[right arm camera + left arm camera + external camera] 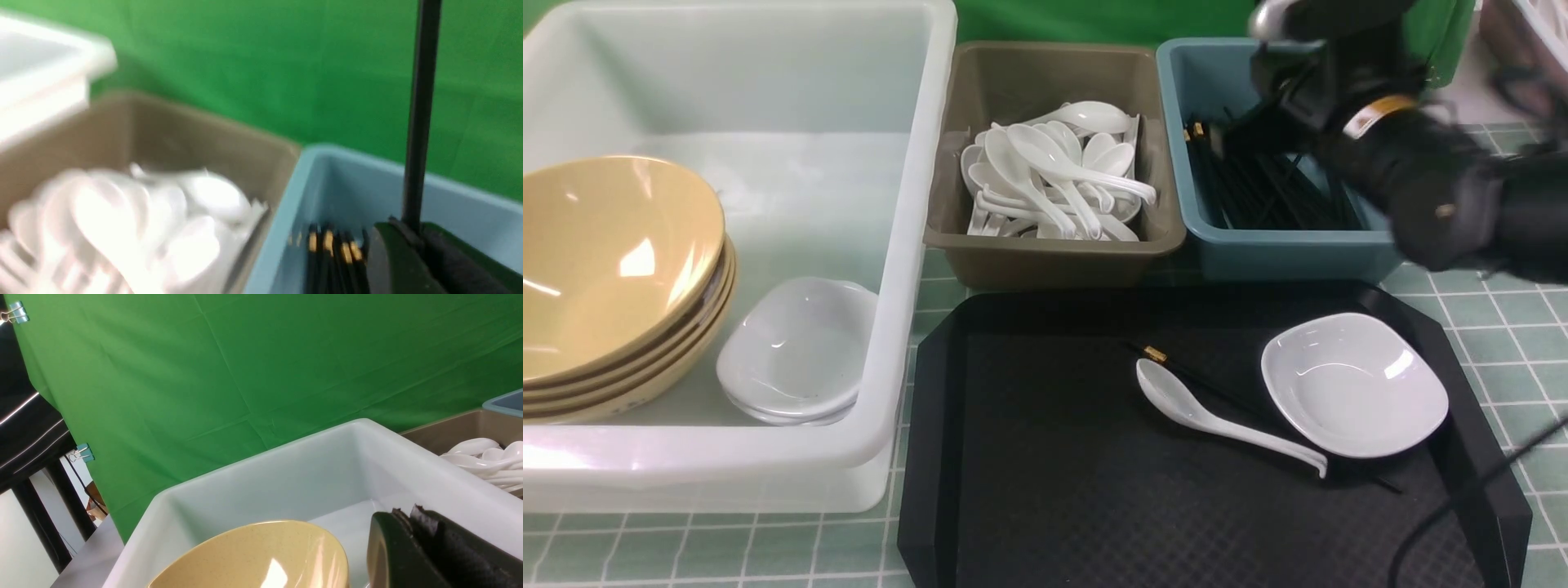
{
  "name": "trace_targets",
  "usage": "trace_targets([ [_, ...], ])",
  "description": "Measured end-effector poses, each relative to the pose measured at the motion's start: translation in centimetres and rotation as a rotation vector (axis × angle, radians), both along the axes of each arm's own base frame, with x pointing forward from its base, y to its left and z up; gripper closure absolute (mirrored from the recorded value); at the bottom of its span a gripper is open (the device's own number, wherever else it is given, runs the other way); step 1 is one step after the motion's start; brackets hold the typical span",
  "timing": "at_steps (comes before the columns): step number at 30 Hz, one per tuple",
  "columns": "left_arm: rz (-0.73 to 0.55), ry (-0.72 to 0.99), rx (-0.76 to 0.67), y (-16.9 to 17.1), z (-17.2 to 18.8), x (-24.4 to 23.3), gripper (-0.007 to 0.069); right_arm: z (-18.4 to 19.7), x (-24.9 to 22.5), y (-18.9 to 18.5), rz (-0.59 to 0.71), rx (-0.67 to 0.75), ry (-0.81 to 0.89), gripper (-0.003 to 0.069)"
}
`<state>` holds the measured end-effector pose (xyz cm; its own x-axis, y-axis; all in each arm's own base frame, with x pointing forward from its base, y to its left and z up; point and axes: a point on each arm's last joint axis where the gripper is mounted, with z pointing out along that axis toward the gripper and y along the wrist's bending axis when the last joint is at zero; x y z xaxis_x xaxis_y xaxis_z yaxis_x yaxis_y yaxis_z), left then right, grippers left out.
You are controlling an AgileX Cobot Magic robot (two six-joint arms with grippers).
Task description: On blue table put chopsticks spoon bowls plates into blue grey white boxes.
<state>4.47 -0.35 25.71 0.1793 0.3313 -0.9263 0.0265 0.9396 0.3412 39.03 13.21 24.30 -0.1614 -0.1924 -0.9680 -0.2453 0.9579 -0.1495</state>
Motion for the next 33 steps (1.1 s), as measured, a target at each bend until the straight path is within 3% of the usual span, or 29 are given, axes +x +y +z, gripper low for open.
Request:
trace_targets([
  [5, 0.000, 0.003, 0.000, 0.0, 0.0, 0.0, 0.0622, -2.3, 0.3, 0.1, 0.025, -0.062, 0.106, 0.0458],
  [11, 0.000, 0.003, 0.000, 0.0, 0.0, 0.0, 0.0622, -0.3, -1.8, 0.2, 0.156, -0.202, 0.239, 0.0347],
  [18, 0.000, 0.003, 0.000, 0.0, 0.0, 0.0, 0.0622, 1.9, -5.9, -1.9, 0.269, -0.220, 0.569, 0.0335],
  [23, 0.000, 0.003, 0.000, 0.0, 0.0, 0.0, 0.0622, -1.3, -7.9, -6.2, 0.182, -0.149, 0.888, 0.0343],
  [28, 0.000, 0.000, 0.000, 0.0, 0.0, 0.0, 0.0622, -3.8, -9.4, -6.9, 0.124, -0.099, 0.996, 0.0346],
  [33, 0.000, 0.000, -0.001, 0.0, 0.0, 0.0, 0.0622, -5.9, -10.0, -4.1, 0.151, -0.019, 1.044, 0.0333],
])
